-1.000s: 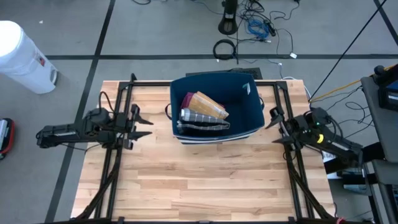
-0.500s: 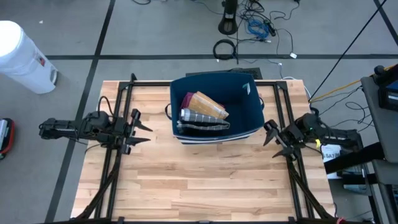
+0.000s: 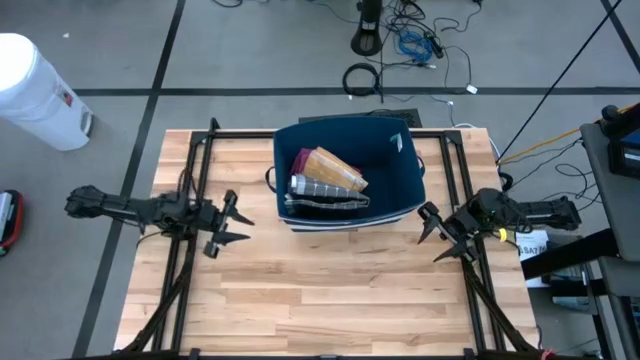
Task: Fold towel
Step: Return to Home Position
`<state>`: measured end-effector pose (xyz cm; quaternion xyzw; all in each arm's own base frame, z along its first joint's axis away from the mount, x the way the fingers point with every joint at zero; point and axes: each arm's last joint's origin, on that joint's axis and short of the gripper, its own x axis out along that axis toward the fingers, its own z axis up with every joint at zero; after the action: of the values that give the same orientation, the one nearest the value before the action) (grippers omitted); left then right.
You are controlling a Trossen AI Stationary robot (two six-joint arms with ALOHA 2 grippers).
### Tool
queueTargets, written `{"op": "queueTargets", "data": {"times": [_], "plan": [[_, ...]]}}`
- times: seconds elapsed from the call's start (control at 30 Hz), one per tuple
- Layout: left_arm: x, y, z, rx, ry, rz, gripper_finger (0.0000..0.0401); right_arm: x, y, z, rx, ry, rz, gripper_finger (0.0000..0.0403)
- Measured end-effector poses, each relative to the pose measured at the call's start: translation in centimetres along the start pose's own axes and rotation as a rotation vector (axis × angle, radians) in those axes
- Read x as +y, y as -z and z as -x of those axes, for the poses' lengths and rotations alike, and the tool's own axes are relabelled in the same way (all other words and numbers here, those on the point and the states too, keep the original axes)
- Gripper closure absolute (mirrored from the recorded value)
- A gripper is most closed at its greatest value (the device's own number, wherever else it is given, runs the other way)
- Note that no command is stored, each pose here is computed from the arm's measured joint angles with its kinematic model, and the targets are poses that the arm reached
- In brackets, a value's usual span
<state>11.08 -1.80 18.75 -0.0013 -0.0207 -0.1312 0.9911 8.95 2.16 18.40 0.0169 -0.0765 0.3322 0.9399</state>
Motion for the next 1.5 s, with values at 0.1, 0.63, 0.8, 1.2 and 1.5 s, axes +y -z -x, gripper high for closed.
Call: {"op": "queueTargets", "data": {"times": [0.1, 0.63, 0.8, 1.2, 1.5], "plan": [[0.1, 1.6, 0.0, 0.012, -0.023, 0.016, 0.0225, 0.2, 0.1, -0.1, 0.008, -0.014, -0.010, 0.0154], [0.2, 1.7, 0.0, 0.023, -0.052, -0.036, 0.0225, -0.1, 0.9, -0.1, 0.080, 0.072, 0.004, 0.0154], [0.2, 1.7, 0.0, 0.024, -0.052, -0.035, 0.0225, -0.1, 0.9, -0.1, 0.083, 0.071, 0.019, 0.0154], [0.2, 1.8, 0.0, 0.027, -0.052, -0.035, 0.0225, -0.1, 1.0, -0.1, 0.089, 0.068, 0.013, 0.0154], [0.2, 1.8, 0.0, 0.027, -0.052, -0.032, 0.0225, -0.1, 1.0, -0.1, 0.089, 0.069, 0.013, 0.0154]]}}
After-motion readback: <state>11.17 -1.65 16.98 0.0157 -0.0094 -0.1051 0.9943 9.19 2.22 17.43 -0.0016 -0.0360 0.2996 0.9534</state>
